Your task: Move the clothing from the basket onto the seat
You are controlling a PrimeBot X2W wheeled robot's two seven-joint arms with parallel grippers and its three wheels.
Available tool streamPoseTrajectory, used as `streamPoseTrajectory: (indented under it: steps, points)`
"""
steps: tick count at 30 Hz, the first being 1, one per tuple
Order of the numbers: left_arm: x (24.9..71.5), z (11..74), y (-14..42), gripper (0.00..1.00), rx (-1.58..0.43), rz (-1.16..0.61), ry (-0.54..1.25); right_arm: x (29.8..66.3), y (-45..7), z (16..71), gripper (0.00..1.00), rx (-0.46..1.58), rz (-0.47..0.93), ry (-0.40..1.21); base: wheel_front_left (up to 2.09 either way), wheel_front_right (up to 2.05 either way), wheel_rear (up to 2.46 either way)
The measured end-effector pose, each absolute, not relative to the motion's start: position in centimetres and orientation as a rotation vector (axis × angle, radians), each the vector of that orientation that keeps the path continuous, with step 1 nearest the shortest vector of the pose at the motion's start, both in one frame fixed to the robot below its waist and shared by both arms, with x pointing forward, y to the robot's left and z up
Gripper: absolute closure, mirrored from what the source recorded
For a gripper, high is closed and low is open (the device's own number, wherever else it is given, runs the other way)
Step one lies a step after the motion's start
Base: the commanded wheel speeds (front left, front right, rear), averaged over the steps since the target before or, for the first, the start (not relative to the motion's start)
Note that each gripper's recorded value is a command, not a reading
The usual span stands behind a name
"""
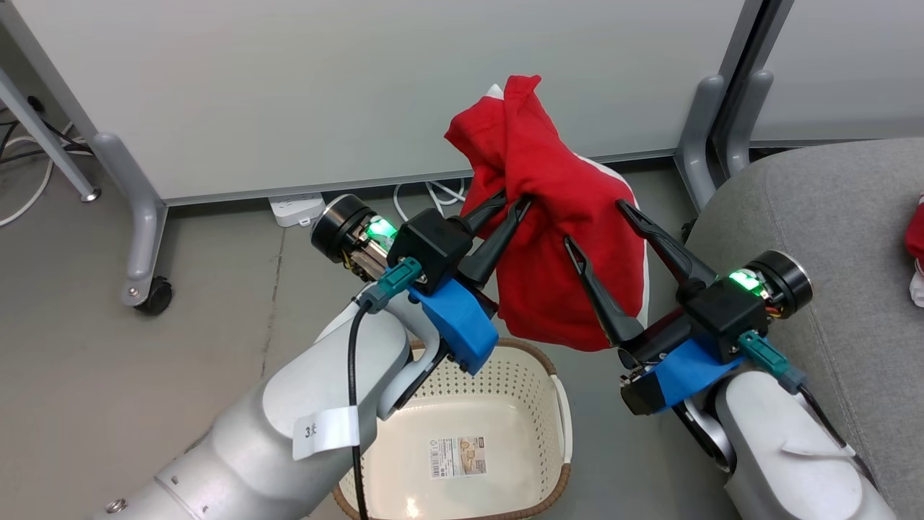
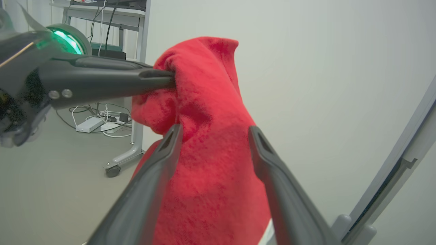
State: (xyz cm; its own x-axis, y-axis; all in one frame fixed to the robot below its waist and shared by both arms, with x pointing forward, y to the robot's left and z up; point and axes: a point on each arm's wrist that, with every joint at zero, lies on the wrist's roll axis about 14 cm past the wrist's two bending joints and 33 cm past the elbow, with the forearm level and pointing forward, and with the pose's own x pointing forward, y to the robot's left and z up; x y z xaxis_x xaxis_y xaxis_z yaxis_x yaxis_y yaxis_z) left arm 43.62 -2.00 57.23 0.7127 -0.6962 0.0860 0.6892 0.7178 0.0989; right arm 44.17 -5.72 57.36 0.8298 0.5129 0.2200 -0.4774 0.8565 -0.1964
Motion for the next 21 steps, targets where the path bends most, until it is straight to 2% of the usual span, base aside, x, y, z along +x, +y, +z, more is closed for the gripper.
streamPoseTrajectory:
  steps: [9,21]
  points:
    - [43.7,56.7,-2.5,1.0,0.07,-0.793,-0.114,46.7,-4.5,55.6,0.0,-0.248,0.571,-0.218,0.0,0.0,0.0]
    - [43.4,56.6,-3.4,1.0,0.073,-0.827,-0.111,48.3,-4.2,55.1,0.0,-0.277,0.564,-0.19,0.0,0.0,0.0]
